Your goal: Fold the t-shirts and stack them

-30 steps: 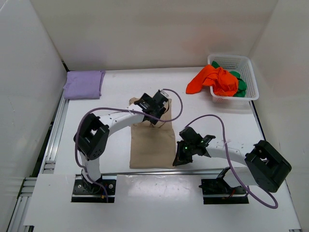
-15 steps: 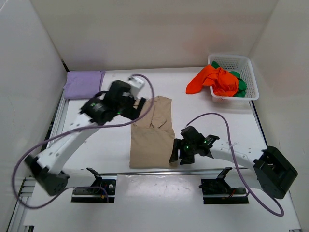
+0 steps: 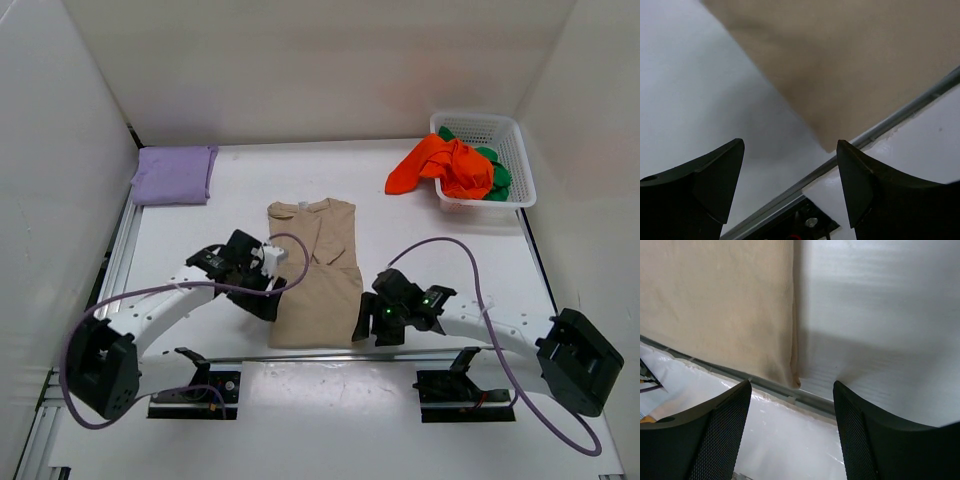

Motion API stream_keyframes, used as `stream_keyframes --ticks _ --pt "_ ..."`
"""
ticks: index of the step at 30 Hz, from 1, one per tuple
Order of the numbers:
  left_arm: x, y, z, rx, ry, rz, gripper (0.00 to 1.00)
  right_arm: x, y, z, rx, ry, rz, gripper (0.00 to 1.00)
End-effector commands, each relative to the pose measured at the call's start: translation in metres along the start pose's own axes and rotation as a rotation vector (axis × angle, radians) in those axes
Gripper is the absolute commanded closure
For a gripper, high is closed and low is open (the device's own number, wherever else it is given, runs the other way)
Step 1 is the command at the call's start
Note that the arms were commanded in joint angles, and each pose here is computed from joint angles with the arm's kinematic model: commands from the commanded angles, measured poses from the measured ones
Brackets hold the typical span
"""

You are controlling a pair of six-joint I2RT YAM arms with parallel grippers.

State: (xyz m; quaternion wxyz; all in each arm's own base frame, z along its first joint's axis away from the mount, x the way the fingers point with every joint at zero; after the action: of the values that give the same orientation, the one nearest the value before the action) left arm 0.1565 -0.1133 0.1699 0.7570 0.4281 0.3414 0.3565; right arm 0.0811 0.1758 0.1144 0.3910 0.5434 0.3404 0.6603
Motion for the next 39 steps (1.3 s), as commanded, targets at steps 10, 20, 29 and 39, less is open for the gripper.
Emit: stream_keyframes --ticks 10,20,29,39 --pt "-0.006 -0.056 -0.062 0.231 0.111 -0.352 0.17 0.007 -0.003 -0.015 -0.016 -0.134 0.022 0.33" --pt "-0.001 -0.079 -0.06 0.307 0.143 -0.345 0.45 0.008 -0.009 -0.015 -0.037 -0.139 0.008 0.36" --pt "0.002 -0.074 -0.048 0.241 0.121 -0.304 0.78 0.005 -0.022 -0.008 -0.063 -0.184 -0.126 0.5" --pt "-0.002 -0.057 -0.027 0.157 0.088 -0.3 0.9 -0.006 -0.012 -0.01 -0.18 -0.251 -0.099 1.0"
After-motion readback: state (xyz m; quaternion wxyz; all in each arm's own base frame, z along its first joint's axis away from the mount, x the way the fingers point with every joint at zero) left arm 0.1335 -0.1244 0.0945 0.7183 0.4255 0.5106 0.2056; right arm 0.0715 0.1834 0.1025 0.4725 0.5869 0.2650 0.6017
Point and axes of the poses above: each gripper's point midway between its finger pads, its own y axis back along the fingers, its own x axis along the line the jaws close on, z = x × y, the point moved 10 cm from there along y, back along the fingers, and after that the axes turned 5 degrees about y, right-handed, at the moved point
